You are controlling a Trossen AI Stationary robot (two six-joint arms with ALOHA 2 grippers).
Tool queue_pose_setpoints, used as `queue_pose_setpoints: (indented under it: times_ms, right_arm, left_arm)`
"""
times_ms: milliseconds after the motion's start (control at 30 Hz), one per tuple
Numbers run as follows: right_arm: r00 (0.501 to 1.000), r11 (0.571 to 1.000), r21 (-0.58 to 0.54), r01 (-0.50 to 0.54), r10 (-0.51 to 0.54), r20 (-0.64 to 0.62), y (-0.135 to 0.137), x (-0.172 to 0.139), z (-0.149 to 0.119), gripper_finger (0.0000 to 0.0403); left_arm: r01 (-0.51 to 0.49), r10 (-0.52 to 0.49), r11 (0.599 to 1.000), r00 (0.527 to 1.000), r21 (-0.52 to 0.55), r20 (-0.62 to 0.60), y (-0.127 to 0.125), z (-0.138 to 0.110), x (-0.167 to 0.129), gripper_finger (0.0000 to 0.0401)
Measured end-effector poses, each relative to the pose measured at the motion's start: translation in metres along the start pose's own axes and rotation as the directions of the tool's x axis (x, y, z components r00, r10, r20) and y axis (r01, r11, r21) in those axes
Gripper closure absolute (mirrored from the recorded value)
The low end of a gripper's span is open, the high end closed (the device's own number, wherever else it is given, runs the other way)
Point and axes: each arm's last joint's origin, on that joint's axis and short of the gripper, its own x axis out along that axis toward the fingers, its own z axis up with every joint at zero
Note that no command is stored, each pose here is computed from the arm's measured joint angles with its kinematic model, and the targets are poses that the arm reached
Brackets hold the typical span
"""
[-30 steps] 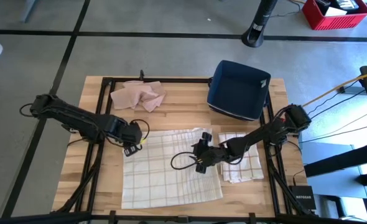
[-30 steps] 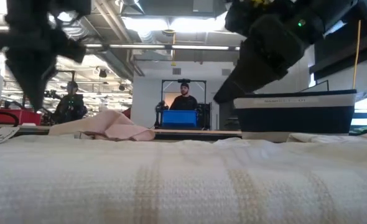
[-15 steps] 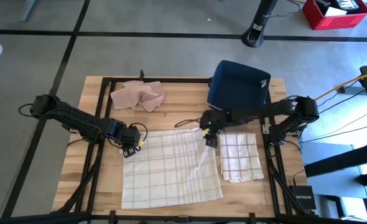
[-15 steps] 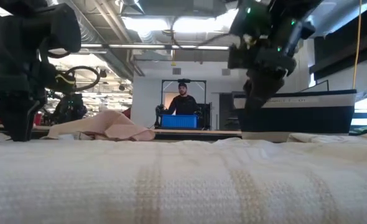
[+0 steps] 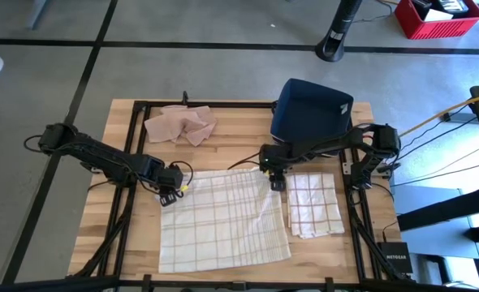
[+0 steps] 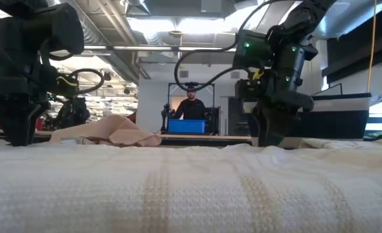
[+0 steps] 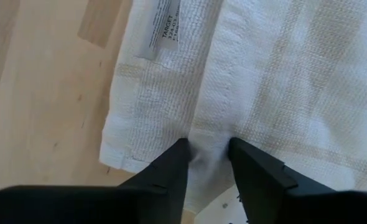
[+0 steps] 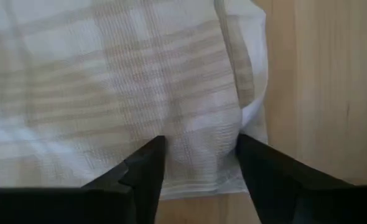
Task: Fold towel
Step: Fold the white with grey-stripe towel
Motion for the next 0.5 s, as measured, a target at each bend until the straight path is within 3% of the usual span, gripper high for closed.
queue_pose_setpoints:
  times_ms: [233, 500]
  right_arm:
    - [1.000, 1.000, -0.001, -0.016, 0.016, 0.011, 0.001, -0.002, 0.001, 0.0285]
    - [0.999, 0.999, 0.001, -0.045, 0.045, -0.007, 0.002, -0.006, -0.002, 0.0332]
  left_arm:
    - [0.018, -0.018, 1.000, 1.000, 0.008, -0.007, 0.000, 0.000, -0.001, 0.0330]
    - [0.090, -0.091, 0.996, 0.995, 0.014, 0.031, -0.002, 0.003, -0.016, 0.0361]
